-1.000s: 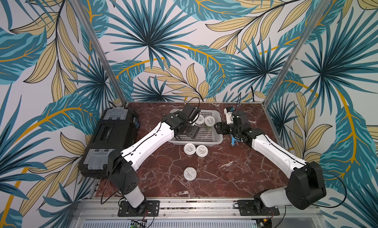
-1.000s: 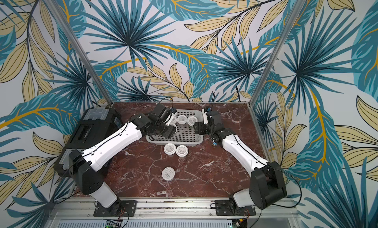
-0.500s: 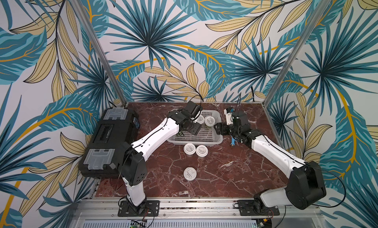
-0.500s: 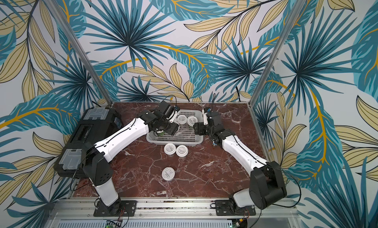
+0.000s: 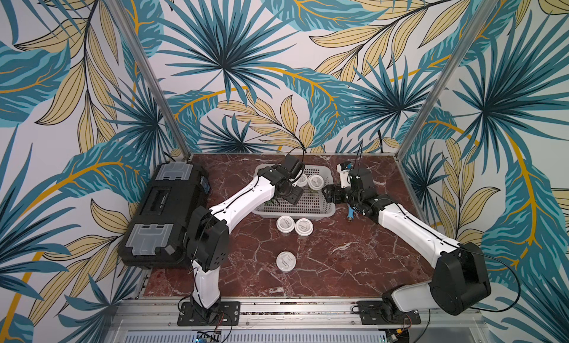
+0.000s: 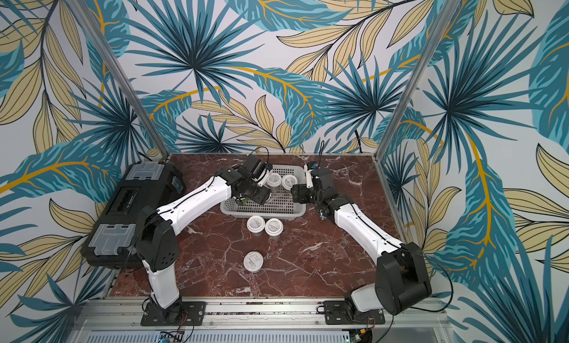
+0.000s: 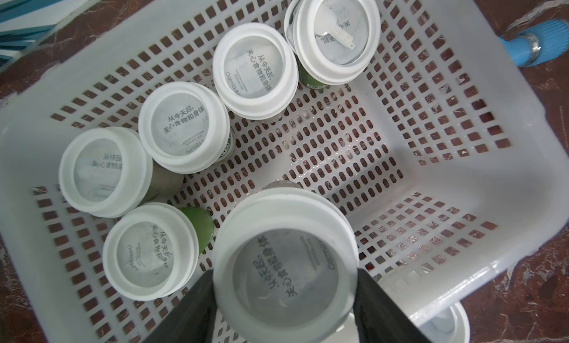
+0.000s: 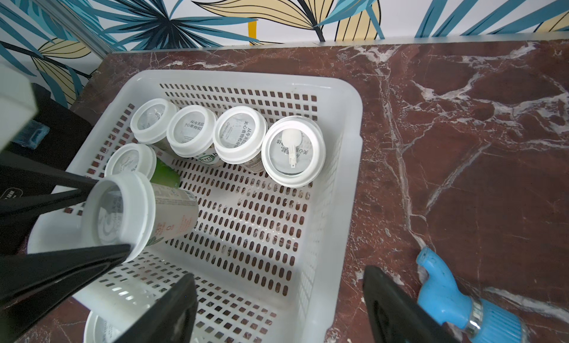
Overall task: Put the yogurt in the basket
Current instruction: Place the yogurt in the basket.
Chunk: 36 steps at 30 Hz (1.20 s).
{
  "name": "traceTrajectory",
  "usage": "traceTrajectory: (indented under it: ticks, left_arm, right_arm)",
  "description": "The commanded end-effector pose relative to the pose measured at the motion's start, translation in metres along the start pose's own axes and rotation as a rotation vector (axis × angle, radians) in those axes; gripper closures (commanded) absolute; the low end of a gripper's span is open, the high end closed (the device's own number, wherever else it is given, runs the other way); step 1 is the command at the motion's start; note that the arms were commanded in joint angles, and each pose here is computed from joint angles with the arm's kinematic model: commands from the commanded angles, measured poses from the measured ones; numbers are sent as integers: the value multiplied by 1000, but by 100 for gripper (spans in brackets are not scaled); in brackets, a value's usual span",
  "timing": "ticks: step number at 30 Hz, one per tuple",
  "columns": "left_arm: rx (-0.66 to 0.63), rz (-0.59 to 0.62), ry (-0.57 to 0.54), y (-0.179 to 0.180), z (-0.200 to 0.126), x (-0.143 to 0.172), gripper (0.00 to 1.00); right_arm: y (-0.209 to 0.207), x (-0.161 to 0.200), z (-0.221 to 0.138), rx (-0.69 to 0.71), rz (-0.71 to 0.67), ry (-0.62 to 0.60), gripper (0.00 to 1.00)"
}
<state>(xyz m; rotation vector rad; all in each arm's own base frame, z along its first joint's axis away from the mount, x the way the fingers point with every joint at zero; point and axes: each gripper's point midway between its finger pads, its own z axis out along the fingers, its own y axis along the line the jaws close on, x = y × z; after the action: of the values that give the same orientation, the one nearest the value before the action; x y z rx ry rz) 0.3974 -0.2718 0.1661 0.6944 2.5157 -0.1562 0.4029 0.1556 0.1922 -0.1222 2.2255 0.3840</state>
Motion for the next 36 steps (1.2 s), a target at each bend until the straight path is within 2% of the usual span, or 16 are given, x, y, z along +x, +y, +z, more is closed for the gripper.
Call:
traceTrajectory:
  ticks: [1, 20, 23, 36]
  left_arm:
    - [-19, -20, -34, 7, 1, -10, 31]
    - [-50, -59, 42, 21, 36, 13, 31]
    - [-86, -64, 42, 29, 37, 14, 31]
    - [-45, -77, 79, 28, 53, 22, 31]
  right_arm:
    - [2, -3, -7, -14, 10, -24, 13]
    - [3, -3, -6, -21, 10, -21, 13]
    - [3, -2, -6, -21, 11, -19, 13]
    - [4, -1, -4, -22, 8, -14, 13]
